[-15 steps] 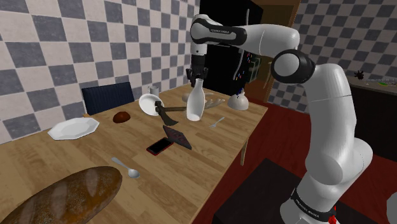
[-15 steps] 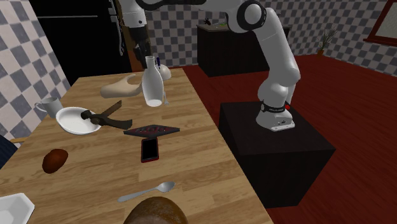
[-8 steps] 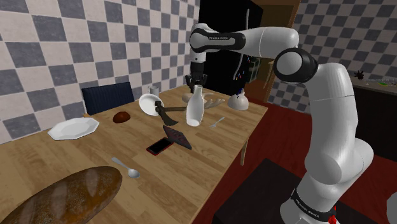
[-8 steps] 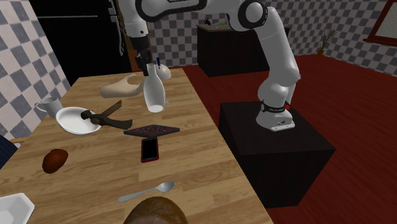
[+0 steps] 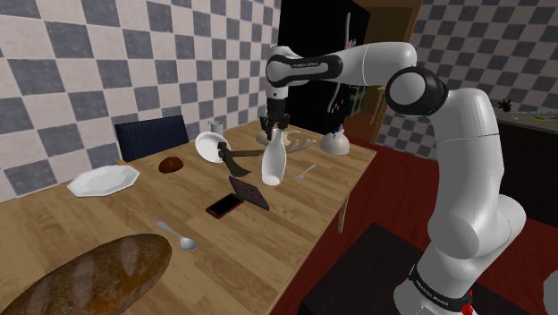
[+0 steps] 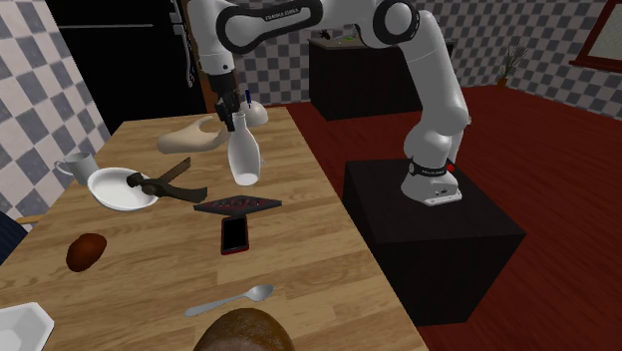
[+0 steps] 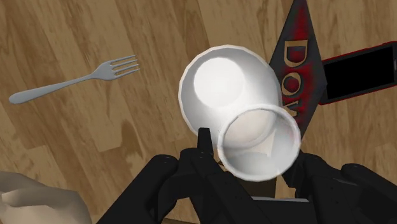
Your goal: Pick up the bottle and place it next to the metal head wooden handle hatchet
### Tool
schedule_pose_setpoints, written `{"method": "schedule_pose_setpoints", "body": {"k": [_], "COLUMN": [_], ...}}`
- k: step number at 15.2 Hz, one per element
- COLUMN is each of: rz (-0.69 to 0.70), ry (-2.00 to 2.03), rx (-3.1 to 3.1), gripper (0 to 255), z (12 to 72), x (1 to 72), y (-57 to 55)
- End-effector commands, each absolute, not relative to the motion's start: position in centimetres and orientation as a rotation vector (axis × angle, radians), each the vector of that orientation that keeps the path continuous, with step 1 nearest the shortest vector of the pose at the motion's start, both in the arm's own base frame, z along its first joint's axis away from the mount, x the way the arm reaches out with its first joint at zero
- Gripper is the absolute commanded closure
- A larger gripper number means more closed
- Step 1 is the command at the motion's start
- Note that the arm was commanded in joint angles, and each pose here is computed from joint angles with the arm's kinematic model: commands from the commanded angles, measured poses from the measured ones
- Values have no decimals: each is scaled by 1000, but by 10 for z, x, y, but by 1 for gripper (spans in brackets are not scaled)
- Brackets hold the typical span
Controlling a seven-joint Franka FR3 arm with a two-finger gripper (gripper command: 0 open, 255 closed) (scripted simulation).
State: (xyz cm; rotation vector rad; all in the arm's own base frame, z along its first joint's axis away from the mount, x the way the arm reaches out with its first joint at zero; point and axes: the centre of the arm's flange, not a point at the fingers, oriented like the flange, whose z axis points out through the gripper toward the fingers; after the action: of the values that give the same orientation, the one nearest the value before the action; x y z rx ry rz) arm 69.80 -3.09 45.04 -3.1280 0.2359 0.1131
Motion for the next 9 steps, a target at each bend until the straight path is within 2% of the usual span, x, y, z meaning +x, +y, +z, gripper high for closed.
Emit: {"method": "schedule_pose_setpoints", "body": {"k": [1, 9], "rz": [112, 112], "ry": [236, 236], "rx": [-3128, -3128], "gripper": [255, 255], "z": [439, 433], "x": [698, 698], "y": [-31, -31]}}
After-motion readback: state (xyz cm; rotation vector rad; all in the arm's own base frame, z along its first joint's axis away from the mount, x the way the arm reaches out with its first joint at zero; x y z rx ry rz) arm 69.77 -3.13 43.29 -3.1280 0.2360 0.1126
